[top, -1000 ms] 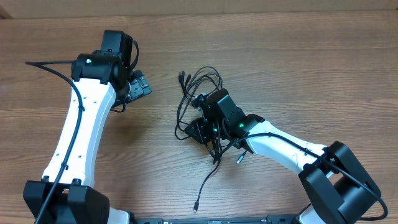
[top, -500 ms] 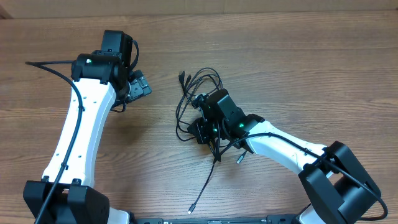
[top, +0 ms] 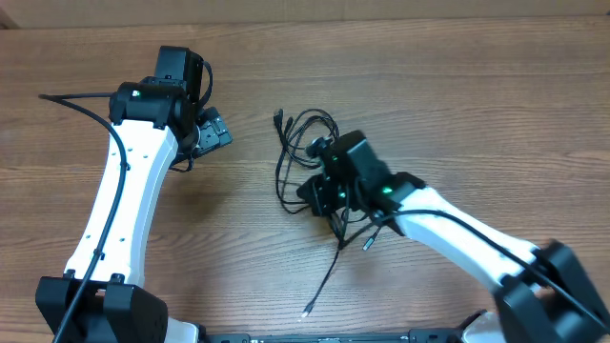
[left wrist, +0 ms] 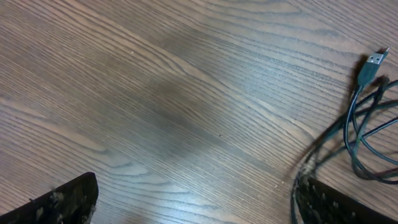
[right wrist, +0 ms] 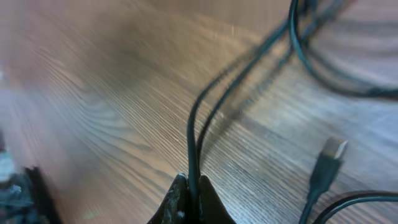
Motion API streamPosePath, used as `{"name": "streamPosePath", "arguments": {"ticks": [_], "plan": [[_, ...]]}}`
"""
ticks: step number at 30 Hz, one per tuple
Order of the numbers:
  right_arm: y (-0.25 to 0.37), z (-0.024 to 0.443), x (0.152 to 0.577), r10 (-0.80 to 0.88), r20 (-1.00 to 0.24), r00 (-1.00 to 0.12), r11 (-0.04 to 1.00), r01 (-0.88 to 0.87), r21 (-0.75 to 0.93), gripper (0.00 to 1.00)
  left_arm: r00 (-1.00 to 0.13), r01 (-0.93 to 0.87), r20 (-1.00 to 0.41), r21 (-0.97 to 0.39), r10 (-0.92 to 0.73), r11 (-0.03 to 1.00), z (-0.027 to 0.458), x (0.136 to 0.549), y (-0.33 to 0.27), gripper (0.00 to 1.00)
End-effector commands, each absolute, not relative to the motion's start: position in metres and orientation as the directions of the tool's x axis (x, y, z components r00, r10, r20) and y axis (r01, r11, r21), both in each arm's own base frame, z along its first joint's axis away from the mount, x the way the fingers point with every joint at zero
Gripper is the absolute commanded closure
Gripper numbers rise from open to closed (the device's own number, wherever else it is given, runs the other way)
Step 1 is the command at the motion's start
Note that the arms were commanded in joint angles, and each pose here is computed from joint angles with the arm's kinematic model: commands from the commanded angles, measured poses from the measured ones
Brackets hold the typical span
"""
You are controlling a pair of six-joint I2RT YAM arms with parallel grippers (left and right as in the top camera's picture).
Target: Untangle cables
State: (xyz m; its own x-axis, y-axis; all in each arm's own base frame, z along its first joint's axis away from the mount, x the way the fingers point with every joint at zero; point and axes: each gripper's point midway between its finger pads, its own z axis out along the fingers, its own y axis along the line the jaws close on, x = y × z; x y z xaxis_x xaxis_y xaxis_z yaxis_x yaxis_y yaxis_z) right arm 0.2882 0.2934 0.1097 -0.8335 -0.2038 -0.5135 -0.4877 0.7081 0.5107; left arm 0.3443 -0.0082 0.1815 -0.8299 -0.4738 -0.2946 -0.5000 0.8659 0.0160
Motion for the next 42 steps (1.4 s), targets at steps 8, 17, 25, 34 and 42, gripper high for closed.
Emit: {"name": "streamPosePath", "arguments": {"ticks": [8, 17, 25, 34, 42], "plan": [[0.266, 0.272, 0.294, 0.026, -0.797, -0.604, 0.620, -0.615, 0.487, 0.96, -0.836, -0.478, -0.307, 0.003, -0.454, 0.878, 0.188, 0.346, -0.012, 0.00], [0.218, 0.376, 0.289, 0.236, -0.919, -0.316, 0.657, -0.645, 0.390, 0.96, -0.836, -0.478, -0.307, 0.003, -0.454, 0.878, 0.188, 0.346, -0.012, 0.00], [0.178, 0.461, 0.277, 0.420, -0.907, -0.011, 0.706, -0.624, 0.334, 0.96, -0.836, -0.478, -0.307, 0.003, -0.454, 0.878, 0.188, 0.346, -0.012, 0.00], [0.144, 0.518, 0.268, 0.567, -0.799, 0.201, 0.719, -0.594, 0.361, 0.96, -0.836, -0.478, -0.307, 0.003, -0.454, 0.878, 0.188, 0.346, -0.012, 0.00], [0.122, 0.505, 0.285, 0.565, -0.794, 0.224, 0.781, -0.454, 0.428, 0.96, -0.836, -0.478, -0.307, 0.003, -0.454, 0.878, 0.188, 0.346, -0.012, 0.00]]}}
